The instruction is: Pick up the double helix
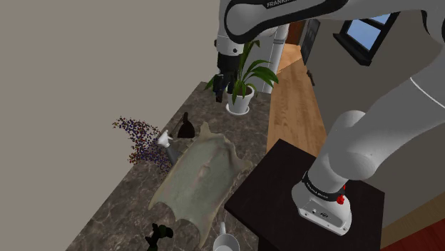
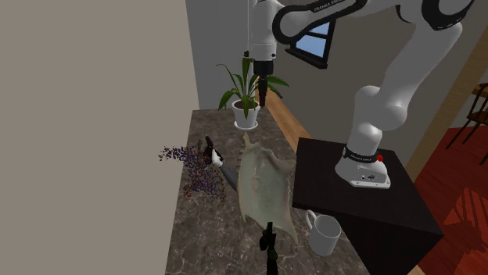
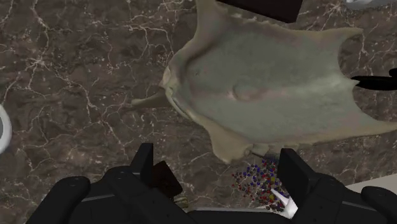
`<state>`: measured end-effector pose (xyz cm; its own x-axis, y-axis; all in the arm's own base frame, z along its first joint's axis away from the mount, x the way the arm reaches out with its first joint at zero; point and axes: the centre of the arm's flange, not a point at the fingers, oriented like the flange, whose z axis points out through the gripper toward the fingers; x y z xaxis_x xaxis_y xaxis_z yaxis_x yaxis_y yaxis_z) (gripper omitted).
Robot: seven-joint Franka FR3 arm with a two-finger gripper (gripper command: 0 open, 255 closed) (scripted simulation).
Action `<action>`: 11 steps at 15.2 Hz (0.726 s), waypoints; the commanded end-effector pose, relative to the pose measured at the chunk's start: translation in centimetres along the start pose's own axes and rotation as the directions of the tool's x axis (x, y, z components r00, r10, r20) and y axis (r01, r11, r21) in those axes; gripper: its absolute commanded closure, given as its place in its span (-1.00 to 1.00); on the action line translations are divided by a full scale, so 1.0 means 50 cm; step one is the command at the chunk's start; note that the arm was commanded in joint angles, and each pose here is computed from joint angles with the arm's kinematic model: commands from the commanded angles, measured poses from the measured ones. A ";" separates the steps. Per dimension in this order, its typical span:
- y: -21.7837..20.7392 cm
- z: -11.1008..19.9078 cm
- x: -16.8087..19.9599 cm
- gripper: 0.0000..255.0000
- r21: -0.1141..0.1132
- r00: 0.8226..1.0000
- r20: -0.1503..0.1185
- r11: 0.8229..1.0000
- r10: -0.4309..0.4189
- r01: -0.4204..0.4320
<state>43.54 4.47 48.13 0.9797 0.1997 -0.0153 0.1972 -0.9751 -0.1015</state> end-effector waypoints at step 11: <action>-0.116 0.150 0.240 -1.00 0.026 0.966 -0.027 0.966 -0.258 0.259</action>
<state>53.06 12.31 41.59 0.9061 0.4217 0.0327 0.4223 -0.8977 -0.1260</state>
